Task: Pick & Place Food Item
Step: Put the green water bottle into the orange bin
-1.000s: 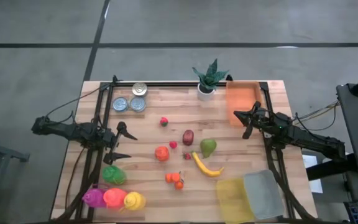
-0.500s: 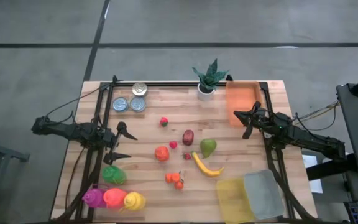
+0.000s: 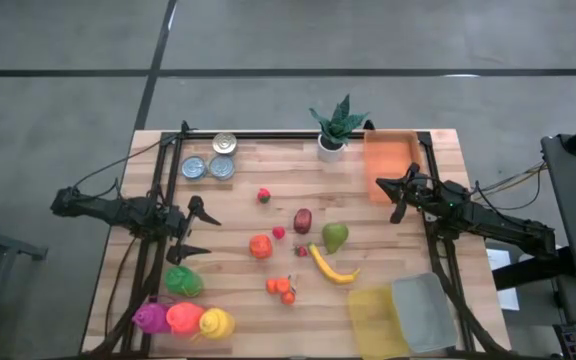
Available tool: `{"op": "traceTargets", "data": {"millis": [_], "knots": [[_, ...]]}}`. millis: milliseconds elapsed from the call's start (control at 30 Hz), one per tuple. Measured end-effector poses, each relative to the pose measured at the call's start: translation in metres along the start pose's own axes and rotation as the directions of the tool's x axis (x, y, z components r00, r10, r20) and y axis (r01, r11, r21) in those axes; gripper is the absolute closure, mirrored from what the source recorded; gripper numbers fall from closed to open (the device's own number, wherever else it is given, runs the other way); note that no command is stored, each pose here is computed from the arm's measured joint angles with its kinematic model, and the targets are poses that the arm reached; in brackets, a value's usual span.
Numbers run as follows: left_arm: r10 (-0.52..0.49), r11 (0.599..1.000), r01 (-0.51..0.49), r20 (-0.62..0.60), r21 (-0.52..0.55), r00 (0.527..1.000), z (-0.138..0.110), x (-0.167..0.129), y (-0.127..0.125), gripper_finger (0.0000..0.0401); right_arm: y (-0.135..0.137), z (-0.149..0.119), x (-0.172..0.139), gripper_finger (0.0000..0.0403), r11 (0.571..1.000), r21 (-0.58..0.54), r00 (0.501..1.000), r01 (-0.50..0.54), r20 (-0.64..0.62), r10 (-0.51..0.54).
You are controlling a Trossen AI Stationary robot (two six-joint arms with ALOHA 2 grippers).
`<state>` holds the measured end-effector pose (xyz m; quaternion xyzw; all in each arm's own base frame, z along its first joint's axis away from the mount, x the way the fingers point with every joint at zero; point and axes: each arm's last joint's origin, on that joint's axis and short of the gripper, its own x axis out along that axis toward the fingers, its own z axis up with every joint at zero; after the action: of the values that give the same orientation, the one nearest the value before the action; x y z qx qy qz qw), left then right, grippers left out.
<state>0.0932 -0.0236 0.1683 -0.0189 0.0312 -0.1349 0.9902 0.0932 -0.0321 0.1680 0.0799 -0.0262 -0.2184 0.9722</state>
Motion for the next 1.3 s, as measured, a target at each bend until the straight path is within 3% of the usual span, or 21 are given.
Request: {"op": "traceTargets", "data": {"millis": [233,400,533,633,800,933,1100,1200,1300], "knots": [[-0.021,0.982,0.021,0.000,-0.186,1.000,0.000,0.000,-0.001,0.0019,0.000,0.000,0.000,0.0390,1.000,0.000,1.000,0.000,-0.001,0.000],[-0.040,0.971,0.009,-0.124,-0.241,0.991,0.006,-0.008,-0.002,0.0019,0.000,0.000,0.000,0.0390,1.000,0.000,1.000,0.000,-0.001,0.000],[-0.007,0.979,-0.031,-0.183,-0.203,0.983,0.029,-0.020,-0.002,0.0019,0.000,0.000,0.000,0.0390,1.000,0.000,1.000,0.000,-0.001,0.000],[0.058,0.978,-0.087,-0.153,-0.191,0.987,0.050,-0.024,-0.002,0.0019,0.000,0.000,0.000,0.0390,1.000,0.000,1.000,0.000,-0.001,0.000],[0.152,0.937,-0.188,-0.140,-0.294,0.978,0.087,-0.023,0.000,0.0019,0.000,0.000,0.000,0.0390,1.000,0.000,1.000,0.000,-0.001,0.000],[0.160,0.933,-0.223,-0.231,-0.282,0.960,0.111,-0.011,-0.001,0.0019,0.000,0.000,0.000,0.0390,1.000,0.000,1.000,0.000,-0.001,0.000],[0.152,0.913,-0.305,-0.468,-0.270,0.871,0.146,-0.001,-0.002,0.0020,0.000,0.000,0.000,0.0390,1.000,0.000,1.000,0.000,0.000,0.000],[0.135,0.883,-0.381,-0.629,-0.273,0.766,0.168,-0.005,-0.004,0.0020,0.000,0.000,0.000,0.0390,1.000,0.000,1.000,0.000,-0.001,0.000],[0.078,0.883,-0.398,-0.757,-0.250,0.648,0.182,-0.008,-0.008,0.0020,0.000,0.000,0.000,0.0390,1.000,0.000,1.000,0.000,-0.001,0.000]]}}
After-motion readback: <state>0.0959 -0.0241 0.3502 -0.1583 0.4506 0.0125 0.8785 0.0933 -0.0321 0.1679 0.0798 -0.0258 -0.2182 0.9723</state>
